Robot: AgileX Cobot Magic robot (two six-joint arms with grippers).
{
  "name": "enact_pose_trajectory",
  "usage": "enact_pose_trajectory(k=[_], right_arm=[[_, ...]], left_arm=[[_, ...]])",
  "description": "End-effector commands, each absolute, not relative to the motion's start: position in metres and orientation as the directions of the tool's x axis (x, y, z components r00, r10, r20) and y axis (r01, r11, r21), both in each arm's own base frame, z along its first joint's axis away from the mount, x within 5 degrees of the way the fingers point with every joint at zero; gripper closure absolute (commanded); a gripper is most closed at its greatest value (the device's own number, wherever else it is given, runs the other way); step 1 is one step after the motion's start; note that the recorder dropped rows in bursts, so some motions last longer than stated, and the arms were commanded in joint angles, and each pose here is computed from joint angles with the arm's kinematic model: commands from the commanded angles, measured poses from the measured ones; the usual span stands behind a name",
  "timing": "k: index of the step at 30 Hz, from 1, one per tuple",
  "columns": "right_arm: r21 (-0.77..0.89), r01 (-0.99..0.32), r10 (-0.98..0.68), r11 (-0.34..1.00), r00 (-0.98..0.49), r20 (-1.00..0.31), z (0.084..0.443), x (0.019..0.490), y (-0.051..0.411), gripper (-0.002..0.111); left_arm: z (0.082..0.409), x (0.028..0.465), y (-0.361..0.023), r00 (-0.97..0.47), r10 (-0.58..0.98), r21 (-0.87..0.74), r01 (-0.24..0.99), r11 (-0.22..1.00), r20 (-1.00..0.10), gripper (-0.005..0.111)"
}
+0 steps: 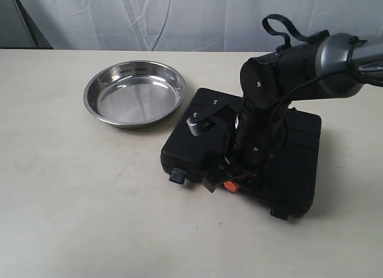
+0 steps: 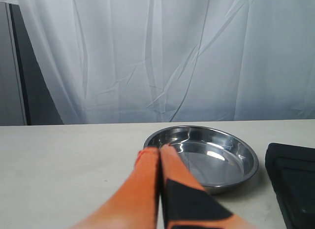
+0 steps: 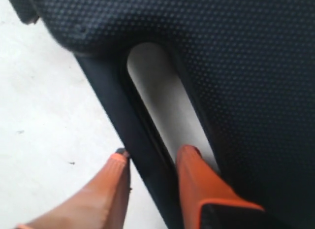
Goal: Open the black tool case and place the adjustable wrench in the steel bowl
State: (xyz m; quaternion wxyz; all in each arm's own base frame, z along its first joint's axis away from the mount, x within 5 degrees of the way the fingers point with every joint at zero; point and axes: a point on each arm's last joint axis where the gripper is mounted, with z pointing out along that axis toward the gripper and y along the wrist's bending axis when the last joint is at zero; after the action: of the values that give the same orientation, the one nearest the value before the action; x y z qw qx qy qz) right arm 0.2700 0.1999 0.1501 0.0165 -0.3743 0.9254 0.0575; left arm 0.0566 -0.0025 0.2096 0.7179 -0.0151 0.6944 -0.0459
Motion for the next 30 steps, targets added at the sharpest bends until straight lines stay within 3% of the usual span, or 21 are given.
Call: enact_pose_trajectory(k=[1,19,30], right_arm=[[0.130,-0.664,-0.650,0.736,-0.747,-0.136,0.177,0.265,0.200,0.109],[0.229,-0.632,-0.561,0.741,-0.769,-0.306,0.248,0.241,0.194,0.109],[-0.074,-0.563,-0.555,0.823,-0.770,-0.316,0.274,0.240,0.158,0.109]], left_arm=[[0.209,0.056,-0.003,0.032,-0.081,-0.080,0.050,0.996,-0.996,0.107],[0.209,0.056,-0.003,0.032,-0.081,-0.080,0.050,0.996,-0.996,0.107],[0.209,0.056,-0.003,0.032,-0.081,-0.080,0.050,0.996,-0.996,0.107]])
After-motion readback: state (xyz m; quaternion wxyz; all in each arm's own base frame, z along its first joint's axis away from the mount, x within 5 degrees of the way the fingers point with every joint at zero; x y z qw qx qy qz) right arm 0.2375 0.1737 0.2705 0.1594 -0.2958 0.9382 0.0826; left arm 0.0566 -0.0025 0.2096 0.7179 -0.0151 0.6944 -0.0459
